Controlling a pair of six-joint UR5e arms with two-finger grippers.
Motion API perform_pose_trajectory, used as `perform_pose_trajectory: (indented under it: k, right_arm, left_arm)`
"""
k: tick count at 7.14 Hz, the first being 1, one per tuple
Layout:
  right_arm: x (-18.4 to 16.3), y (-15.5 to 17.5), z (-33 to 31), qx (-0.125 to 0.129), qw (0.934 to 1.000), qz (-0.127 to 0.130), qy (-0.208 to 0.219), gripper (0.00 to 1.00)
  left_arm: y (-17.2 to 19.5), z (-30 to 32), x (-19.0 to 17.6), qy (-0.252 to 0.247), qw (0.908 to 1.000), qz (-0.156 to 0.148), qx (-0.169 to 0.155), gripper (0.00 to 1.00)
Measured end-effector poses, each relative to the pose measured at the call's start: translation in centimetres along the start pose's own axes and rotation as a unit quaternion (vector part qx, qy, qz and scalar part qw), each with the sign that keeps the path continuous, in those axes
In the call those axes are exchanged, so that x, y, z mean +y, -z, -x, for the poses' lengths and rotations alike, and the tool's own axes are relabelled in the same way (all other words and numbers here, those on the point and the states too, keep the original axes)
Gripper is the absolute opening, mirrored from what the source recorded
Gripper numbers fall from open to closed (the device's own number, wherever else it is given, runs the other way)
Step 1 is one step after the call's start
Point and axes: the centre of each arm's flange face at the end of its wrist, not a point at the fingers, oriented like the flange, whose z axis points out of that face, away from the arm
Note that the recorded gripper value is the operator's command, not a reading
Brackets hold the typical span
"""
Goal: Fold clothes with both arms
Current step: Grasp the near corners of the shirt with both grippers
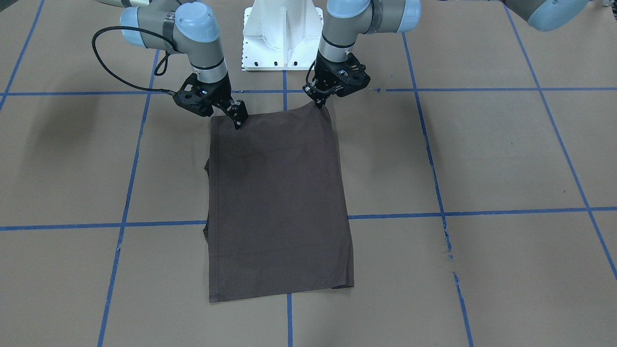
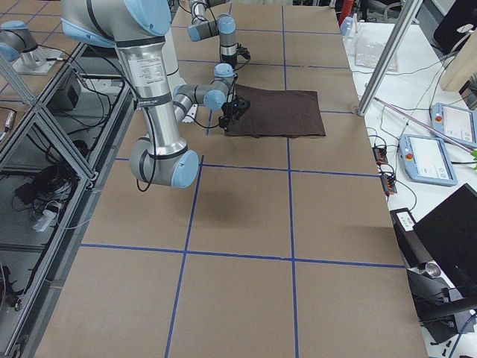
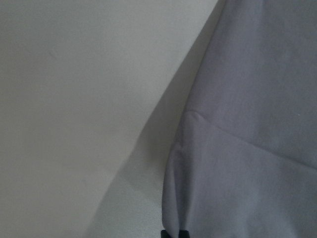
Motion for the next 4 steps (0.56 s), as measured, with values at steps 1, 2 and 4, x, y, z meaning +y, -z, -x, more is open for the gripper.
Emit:
perform_pose_trajectory:
  k: [1,2,4]
  right_arm:
    - [-0.20,-0.39,-0.08,0.004,1.0000,-0.002,-0.001,1.00]
    - [-0.32,-0.64,-0.21,0.007,1.0000,-0.003,-0.001,1.00]
    - [-0.48,-0.90,-0.46,0.010,0.9999,-0.004,-0.002,1.00]
  left_arm:
    - [0.02,-0.01,0.01,0.000,1.0000,0.000,0.000,0.00]
    - [0.10,-0.07,0.03,0.000,1.0000,0.000,0.001,0.00]
    - [0.24,-0.13,0.15,-0.001,1.0000,0.001,0.002,0.00]
